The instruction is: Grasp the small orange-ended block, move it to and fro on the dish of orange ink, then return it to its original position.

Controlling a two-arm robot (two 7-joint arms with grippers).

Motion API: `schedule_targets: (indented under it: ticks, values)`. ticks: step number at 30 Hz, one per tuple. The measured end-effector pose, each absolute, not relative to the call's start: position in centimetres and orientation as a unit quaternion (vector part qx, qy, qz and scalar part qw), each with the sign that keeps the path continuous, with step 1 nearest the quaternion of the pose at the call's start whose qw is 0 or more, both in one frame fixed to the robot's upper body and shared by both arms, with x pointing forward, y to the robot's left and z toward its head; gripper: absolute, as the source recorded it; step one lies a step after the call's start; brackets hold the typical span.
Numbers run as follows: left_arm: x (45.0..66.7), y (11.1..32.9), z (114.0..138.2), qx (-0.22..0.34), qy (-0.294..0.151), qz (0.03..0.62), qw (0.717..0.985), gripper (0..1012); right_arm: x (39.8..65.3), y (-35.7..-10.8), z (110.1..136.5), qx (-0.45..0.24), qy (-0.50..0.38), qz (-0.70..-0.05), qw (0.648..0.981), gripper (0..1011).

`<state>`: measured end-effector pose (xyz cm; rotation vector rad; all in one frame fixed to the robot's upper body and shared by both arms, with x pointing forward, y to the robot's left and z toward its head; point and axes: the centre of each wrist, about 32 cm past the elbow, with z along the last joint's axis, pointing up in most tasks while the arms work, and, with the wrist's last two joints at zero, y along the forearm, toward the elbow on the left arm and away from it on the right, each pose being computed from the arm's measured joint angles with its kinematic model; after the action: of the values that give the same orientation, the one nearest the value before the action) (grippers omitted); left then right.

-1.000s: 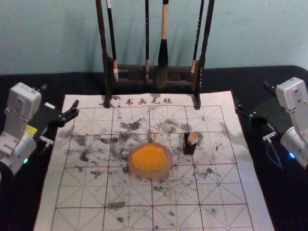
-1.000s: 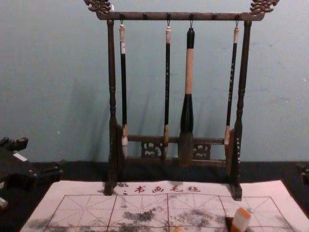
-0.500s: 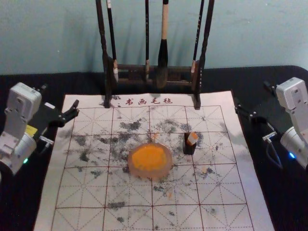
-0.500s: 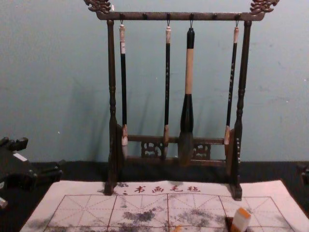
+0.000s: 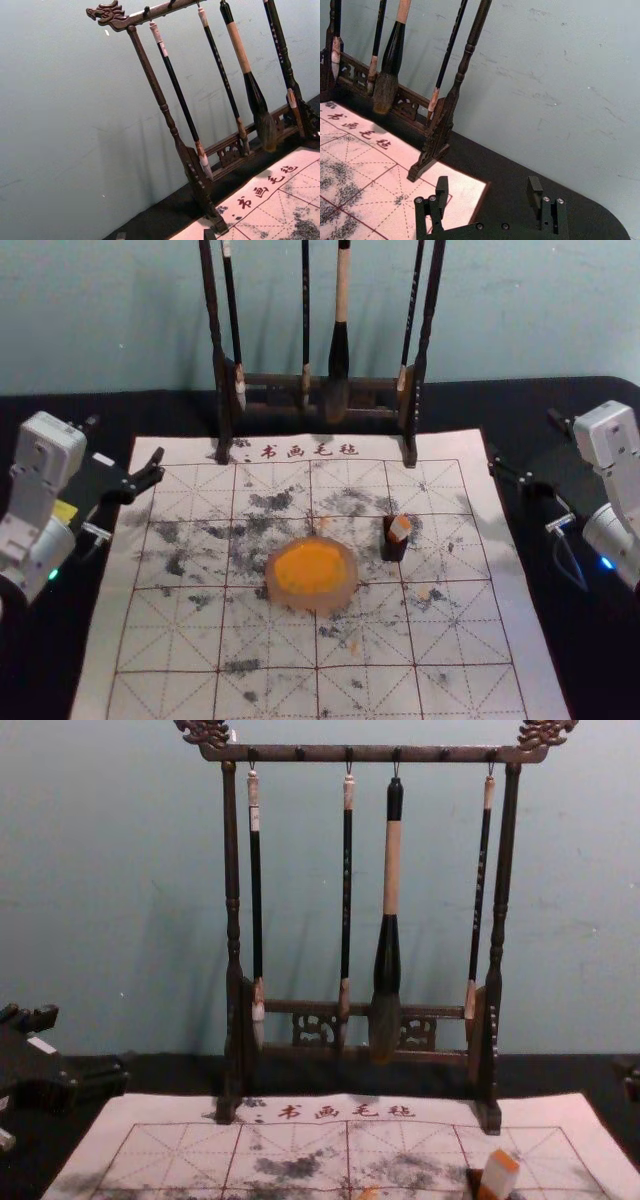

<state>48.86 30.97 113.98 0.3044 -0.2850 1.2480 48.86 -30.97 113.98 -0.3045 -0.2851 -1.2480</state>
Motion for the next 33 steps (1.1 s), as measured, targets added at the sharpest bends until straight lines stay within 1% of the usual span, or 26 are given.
schedule_targets:
  ticks: [27, 33]
  values:
    - [48.86, 30.97, 113.98, 0.142, -0.132, 0.58, 0.791, 1001, 48.86, -30.97, 113.98, -0.141, -0.132, -0.58, 0.791, 1000]
    - [48.86, 30.97, 113.98, 0.141, -0.132, 0.58, 0.791, 1001, 48.15, -31.29, 113.87, -0.137, -0.122, -0.566, 0.804, 1002]
